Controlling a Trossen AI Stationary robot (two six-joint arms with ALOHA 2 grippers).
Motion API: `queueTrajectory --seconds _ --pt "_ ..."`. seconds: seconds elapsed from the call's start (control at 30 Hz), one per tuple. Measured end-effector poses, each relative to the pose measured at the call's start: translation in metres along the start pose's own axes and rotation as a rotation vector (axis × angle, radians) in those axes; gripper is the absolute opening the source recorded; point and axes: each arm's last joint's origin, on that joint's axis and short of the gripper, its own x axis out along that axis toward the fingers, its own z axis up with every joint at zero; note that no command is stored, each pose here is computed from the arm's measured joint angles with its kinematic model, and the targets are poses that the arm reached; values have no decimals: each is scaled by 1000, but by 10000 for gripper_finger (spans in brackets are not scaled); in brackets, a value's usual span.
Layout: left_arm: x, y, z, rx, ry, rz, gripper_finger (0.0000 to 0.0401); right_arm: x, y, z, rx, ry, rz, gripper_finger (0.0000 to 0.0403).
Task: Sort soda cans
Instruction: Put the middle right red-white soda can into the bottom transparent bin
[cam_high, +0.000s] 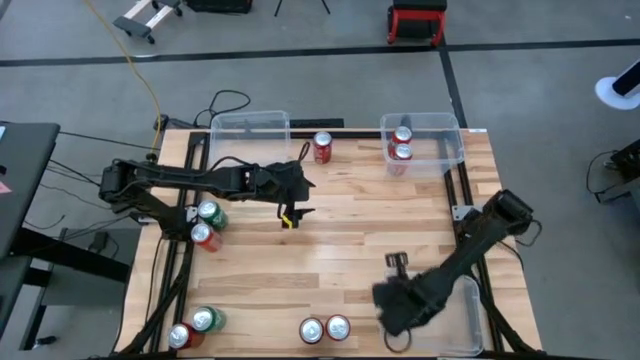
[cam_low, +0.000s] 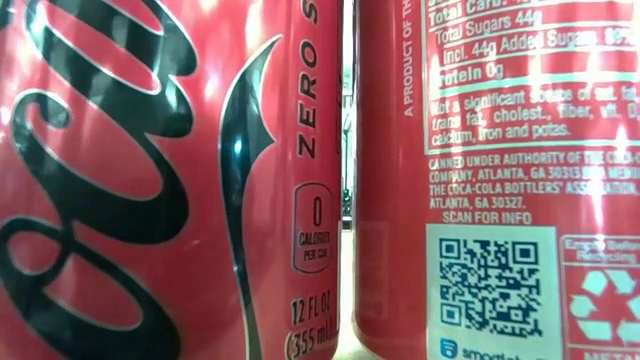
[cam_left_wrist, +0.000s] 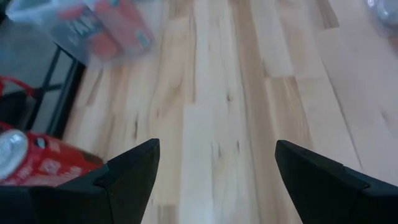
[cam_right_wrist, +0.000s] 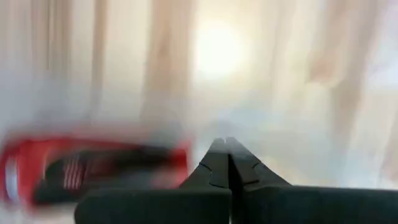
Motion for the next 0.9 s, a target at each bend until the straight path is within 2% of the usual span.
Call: queueTrajectory --seconds 0.17,0.37,0.6,0.67,0.8,0.9 --pt "0 -1 -4 -26 41 -12 316 -10 -29 8 92 -47 -11 0" --pt "-1 -2 -5 -27 50 -26 316 -34 -58 6 213 -193 -109 0" --pt "-9 -1 -3 -29 31 -29 316 -74 -85 -16 335 -273 -25 11" --pt "-13 0 0 -41 5 -53 316 -81 -94 -25 392 -253 -7 26" --pt "-19 -3 4 -75 -59 -183 316 -90 -107 -39 436 -191 27 78" --pt "-19 -6 6 -94 -91 -317 316 -89 -109 -38 408 -177 37 133"
